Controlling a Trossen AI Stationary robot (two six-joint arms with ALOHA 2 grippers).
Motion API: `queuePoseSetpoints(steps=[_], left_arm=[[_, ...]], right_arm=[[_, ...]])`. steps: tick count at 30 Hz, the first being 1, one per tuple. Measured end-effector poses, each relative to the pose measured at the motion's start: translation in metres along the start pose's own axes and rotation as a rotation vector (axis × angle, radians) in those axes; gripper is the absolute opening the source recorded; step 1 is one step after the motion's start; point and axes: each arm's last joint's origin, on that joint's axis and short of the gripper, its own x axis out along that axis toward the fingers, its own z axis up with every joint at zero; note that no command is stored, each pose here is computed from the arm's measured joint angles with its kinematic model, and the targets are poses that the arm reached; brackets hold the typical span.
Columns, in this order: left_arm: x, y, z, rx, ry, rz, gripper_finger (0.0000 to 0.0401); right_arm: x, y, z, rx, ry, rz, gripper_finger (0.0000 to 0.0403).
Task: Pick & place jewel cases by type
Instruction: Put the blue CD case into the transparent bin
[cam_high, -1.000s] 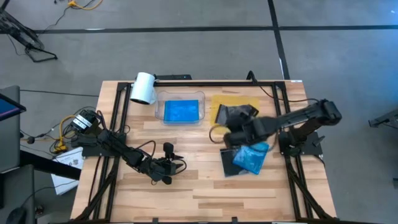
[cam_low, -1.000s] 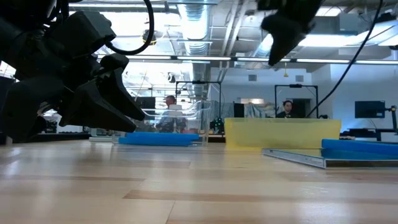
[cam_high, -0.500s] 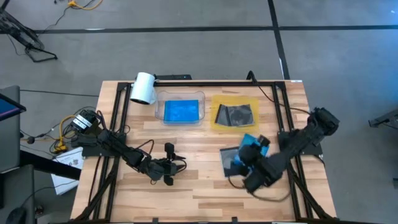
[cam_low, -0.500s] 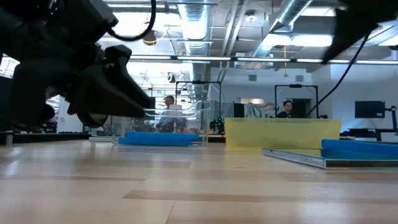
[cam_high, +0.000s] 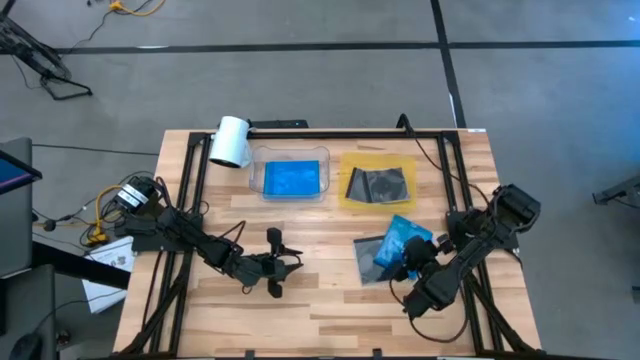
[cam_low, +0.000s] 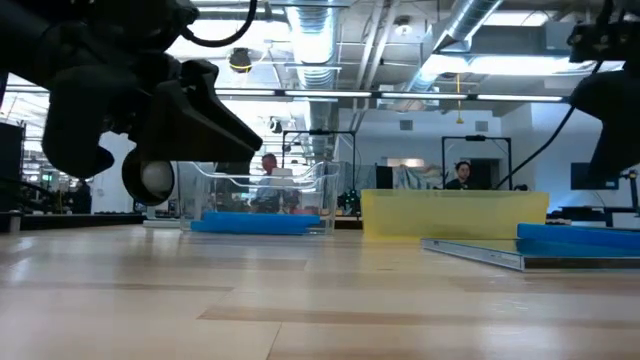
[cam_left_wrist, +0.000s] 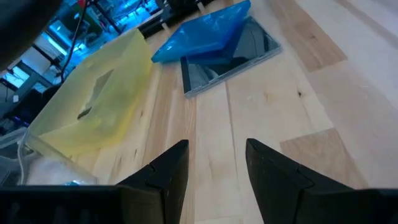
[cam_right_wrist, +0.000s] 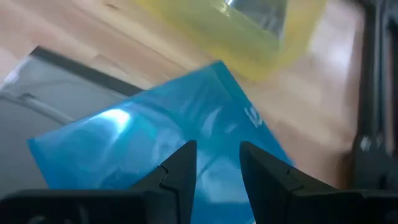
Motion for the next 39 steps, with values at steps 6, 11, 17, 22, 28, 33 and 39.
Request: queuePoseSetpoints(steps=[6,11,17,22,28,33,39], left_arm=[[0.001,0.001,0.0,-0.021,-0.002,-0.019,0.0153],[0.001,0.001,-0.001,-0.018,0.002,-0.02,0.0153],[0.001,0.0,-0.001,-0.017,0.008,-0.023,0.0153],[0.001,0.0,-0.002,-0.021,0.011,-0.024,0.0153],[0.001,0.0,-0.002,-0.025,0.011,-0.025,0.0153],[0.001,0.0,-0.002,-0.047,0.009,-0.037,0.0153],[0.001,-0.001,-0.001,-0.058,0.007,-0.049,0.0153]], right_arm=[[0.005,-0.007,0.004,0.198,0.119,0.117,0.0117],[0.007,-0.009,0.008,0.207,0.159,0.136,0.0118],[0.024,-0.001,0.006,0.169,0.243,0.141,0.0118],[0.029,0.008,0.008,0.143,0.232,0.226,0.0118],[0.029,0.019,0.011,0.097,0.231,0.322,0.0118],[0.028,0.027,0.015,0.086,0.225,0.393,0.0118],[0.024,0.039,0.018,0.063,0.202,0.519,0.0118]])
